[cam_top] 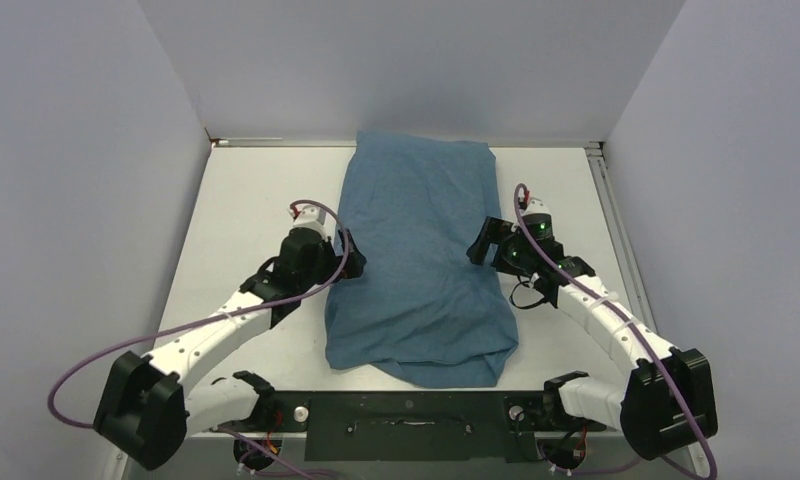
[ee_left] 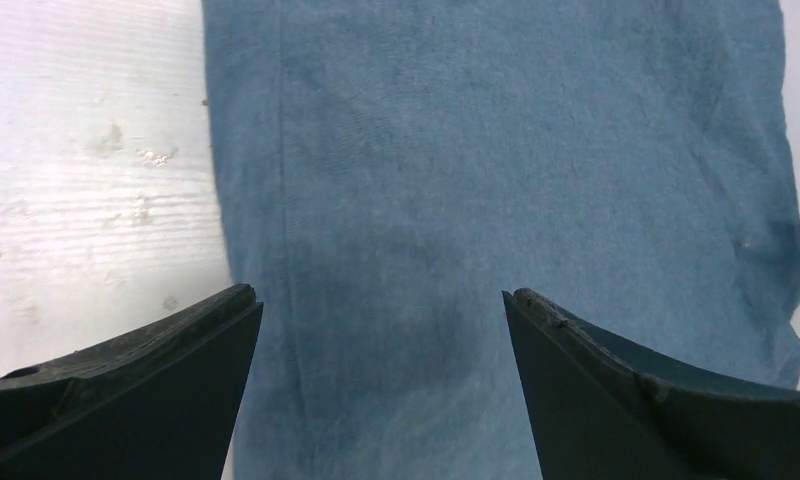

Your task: Remove the pillowcase from the pillow

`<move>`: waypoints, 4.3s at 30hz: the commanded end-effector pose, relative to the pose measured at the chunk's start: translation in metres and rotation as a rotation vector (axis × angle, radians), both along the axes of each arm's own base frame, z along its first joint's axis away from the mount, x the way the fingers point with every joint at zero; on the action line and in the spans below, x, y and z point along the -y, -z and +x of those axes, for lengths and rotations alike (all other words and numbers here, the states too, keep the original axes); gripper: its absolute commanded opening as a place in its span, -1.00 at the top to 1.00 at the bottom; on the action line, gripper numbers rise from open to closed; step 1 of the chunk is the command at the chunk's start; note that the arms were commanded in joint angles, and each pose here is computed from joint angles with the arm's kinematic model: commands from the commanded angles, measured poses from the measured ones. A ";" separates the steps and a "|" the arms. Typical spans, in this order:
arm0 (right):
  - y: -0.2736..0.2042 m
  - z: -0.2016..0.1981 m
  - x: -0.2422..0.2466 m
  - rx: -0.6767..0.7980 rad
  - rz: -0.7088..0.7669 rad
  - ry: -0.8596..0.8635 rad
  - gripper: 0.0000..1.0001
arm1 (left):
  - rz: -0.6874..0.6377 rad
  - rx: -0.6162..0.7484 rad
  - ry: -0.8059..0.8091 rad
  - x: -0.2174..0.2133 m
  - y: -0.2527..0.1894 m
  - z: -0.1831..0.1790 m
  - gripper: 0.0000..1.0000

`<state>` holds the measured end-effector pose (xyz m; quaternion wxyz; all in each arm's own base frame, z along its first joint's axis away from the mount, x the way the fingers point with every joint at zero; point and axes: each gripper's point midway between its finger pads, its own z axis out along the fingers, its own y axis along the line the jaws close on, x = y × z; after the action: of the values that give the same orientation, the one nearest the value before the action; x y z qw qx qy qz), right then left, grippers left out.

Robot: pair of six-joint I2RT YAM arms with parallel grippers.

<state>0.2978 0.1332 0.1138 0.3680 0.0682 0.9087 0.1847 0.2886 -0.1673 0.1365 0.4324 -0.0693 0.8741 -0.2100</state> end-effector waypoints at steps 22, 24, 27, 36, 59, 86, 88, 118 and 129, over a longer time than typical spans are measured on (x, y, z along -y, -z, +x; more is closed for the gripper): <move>0.024 0.059 -0.101 -0.045 0.171 -0.196 -0.87 | -0.242 0.063 0.085 0.048 0.026 -0.019 0.61; 0.016 0.071 -0.123 -0.007 0.185 -0.245 -0.85 | -0.265 0.092 0.073 0.042 0.016 -0.027 0.76; 0.010 0.089 -0.156 0.024 0.184 -0.308 -0.83 | -0.259 0.126 0.009 0.023 0.011 -0.034 1.00; 0.002 0.140 -0.224 0.076 0.211 -0.403 -0.83 | -0.201 0.135 -0.081 0.000 0.020 -0.035 1.00; -0.046 0.055 -0.036 0.153 0.063 -0.046 -0.84 | 0.068 0.227 0.158 0.025 -0.076 -0.036 -0.93; 0.034 0.020 0.071 0.073 0.025 0.255 -0.81 | 0.464 0.114 0.727 0.215 0.035 -0.089 -0.54; 0.040 0.018 0.074 0.050 0.044 0.260 -0.81 | 0.490 0.086 0.734 0.216 0.048 -0.089 -0.44; 0.035 0.019 0.066 0.079 0.101 0.208 -0.81 | 0.612 0.034 0.727 0.224 0.076 -0.093 1.00; 0.002 0.009 0.048 0.132 0.148 0.106 -0.81 | 0.576 0.130 0.712 0.220 0.001 -0.087 1.00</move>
<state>0.3057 0.0759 0.0855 0.4055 0.1614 0.8739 0.2140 0.1939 -0.3797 0.0777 0.3411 0.3863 0.8542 -0.0680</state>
